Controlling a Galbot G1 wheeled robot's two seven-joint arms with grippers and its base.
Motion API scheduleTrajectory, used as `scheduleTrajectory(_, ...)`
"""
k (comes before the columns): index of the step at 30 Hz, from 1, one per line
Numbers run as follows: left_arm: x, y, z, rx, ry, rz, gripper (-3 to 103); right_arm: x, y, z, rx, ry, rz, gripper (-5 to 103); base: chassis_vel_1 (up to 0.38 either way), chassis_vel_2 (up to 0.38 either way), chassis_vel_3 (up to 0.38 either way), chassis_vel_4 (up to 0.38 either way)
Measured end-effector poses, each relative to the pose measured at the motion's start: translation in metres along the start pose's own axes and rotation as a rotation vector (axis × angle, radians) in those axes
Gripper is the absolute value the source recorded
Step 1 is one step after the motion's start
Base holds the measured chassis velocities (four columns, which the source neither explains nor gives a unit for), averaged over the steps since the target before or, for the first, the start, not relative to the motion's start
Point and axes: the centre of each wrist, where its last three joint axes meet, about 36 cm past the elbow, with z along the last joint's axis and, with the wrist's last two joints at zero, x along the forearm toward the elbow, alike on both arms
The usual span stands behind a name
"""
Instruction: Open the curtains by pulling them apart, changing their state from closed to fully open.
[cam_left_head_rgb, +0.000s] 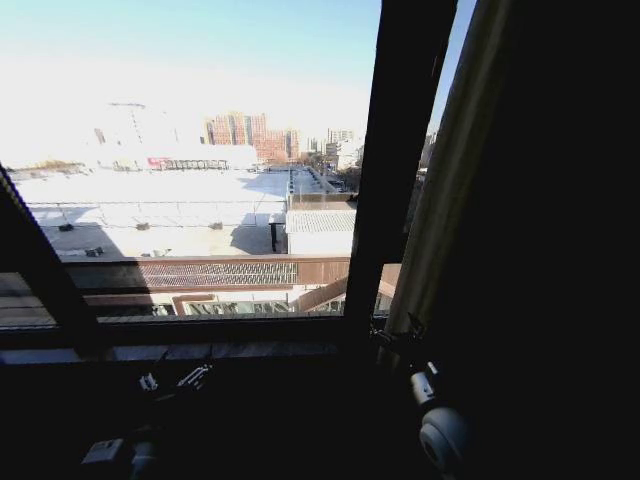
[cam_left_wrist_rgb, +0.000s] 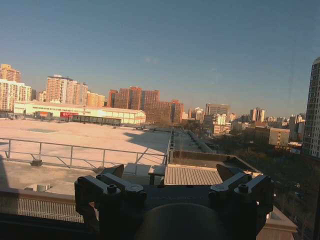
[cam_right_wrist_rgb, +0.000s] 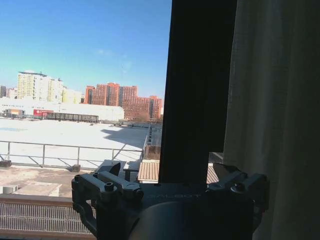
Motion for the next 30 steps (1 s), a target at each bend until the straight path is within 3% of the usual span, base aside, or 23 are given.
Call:
scheduleTrajectory(14,0.0011,-0.0014,-0.0035,-0.007,-0.020,0.005,100,-0.0006,0.0035,0.0006,-0.001,0.000,-0.016,100,0.157,0.152,-0.163,-0.163)
scheduleTrajectory(30,0.0012,-0.0025,-0.0045,-0.017,-0.029,0.026,100,0.0006,0.0055,0.0019,0.000,0.002,-0.034,100,0.325,0.332,-0.330,-0.324)
